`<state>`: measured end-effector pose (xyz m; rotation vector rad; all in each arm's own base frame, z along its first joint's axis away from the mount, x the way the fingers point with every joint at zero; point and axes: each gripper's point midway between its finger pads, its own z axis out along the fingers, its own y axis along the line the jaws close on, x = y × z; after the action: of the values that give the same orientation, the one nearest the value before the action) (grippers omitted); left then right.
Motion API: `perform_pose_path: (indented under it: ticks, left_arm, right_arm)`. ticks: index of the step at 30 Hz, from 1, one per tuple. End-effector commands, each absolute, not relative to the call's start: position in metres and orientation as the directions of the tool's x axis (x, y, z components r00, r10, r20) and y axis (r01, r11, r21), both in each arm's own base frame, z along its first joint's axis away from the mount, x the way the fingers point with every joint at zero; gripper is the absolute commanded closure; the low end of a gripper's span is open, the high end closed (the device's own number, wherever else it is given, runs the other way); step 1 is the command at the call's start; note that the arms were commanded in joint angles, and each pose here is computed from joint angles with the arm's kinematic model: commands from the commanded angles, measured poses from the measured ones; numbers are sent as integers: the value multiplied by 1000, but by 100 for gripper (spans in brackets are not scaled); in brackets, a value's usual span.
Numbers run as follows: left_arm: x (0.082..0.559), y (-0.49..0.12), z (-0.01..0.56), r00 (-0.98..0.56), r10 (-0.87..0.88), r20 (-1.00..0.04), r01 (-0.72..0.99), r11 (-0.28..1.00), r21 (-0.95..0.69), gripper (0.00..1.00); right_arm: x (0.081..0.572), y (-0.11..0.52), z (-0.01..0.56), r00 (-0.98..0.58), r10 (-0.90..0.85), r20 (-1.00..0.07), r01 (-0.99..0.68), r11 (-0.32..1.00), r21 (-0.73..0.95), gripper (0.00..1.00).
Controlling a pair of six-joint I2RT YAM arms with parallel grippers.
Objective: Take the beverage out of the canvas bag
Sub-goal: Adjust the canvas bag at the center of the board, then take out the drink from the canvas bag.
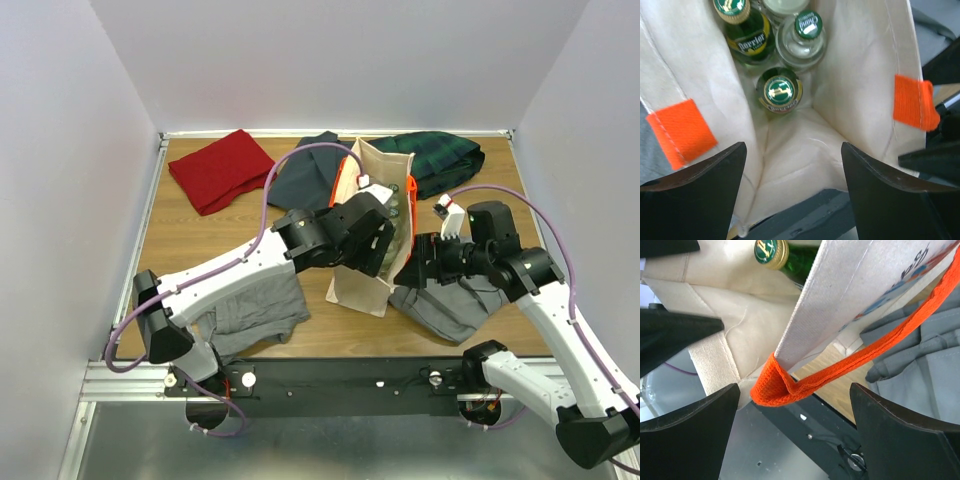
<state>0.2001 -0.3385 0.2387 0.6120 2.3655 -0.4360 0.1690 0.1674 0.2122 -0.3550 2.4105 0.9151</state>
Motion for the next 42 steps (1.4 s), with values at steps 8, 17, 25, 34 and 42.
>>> perform_pose_path:
  ticks: [8,17,25,34,42]
  left_arm:
    - [216,-363,226,-681,359,-638,537,837,-102,15]
    - [219,-361,212,-690,358,-629,516,852,-81,17]
    - [226,-360,201,-707,355,-612,477,878,-41,25]
    - [232,-361,193,-713,356,-605,467,884,-30,30]
    - [234,-362,191,-710,351,-610,463,886,-29,40]
  right_arm:
    - [143,167,197,-873,-99,-477,-394,719,572,0]
    - [143,168,198,-871,-100,-481,-401,710,579,0]
    - [143,166,197,-868,-98,-486,-400,718,570,0]
    - [143,166,197,-865,-100,-492,-404,719,565,0]
    - [143,166,196,-863,-101,-495,-405,723,560,0]
